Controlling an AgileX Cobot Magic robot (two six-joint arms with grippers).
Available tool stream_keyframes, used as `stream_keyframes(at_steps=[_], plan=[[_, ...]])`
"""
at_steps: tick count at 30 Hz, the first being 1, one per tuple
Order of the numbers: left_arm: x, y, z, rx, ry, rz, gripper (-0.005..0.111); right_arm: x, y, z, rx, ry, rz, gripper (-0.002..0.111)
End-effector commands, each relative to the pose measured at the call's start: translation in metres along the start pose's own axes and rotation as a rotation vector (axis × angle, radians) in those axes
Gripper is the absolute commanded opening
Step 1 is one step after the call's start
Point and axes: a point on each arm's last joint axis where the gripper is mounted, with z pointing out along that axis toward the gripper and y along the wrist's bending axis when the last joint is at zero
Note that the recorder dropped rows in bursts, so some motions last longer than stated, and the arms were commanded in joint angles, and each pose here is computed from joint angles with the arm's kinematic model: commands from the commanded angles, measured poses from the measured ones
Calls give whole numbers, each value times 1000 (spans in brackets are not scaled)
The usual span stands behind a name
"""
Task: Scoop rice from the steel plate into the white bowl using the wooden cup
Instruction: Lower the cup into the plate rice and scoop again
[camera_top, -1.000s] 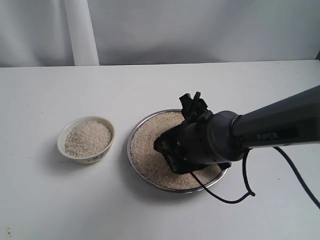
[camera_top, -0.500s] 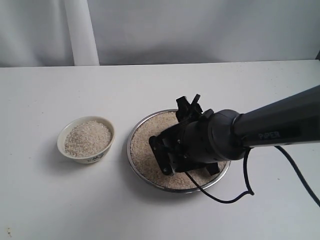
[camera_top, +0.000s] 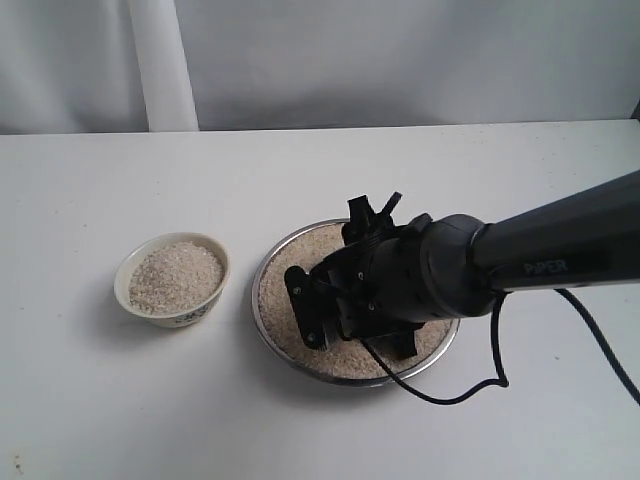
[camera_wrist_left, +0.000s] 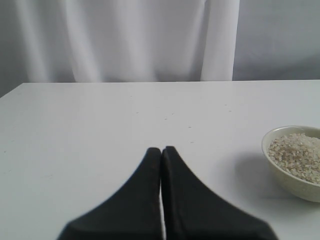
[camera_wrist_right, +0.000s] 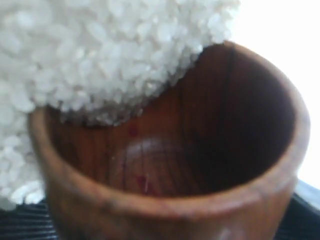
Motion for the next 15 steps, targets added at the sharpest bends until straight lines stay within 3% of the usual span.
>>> stream_keyframes(at_steps=[1, 15], plan=[[0, 0, 0, 2, -7, -3, 0, -12, 5, 1, -43, -115, 62, 0], [0, 0, 0, 2, -7, -3, 0, -19, 5, 0, -61, -190, 221, 0]])
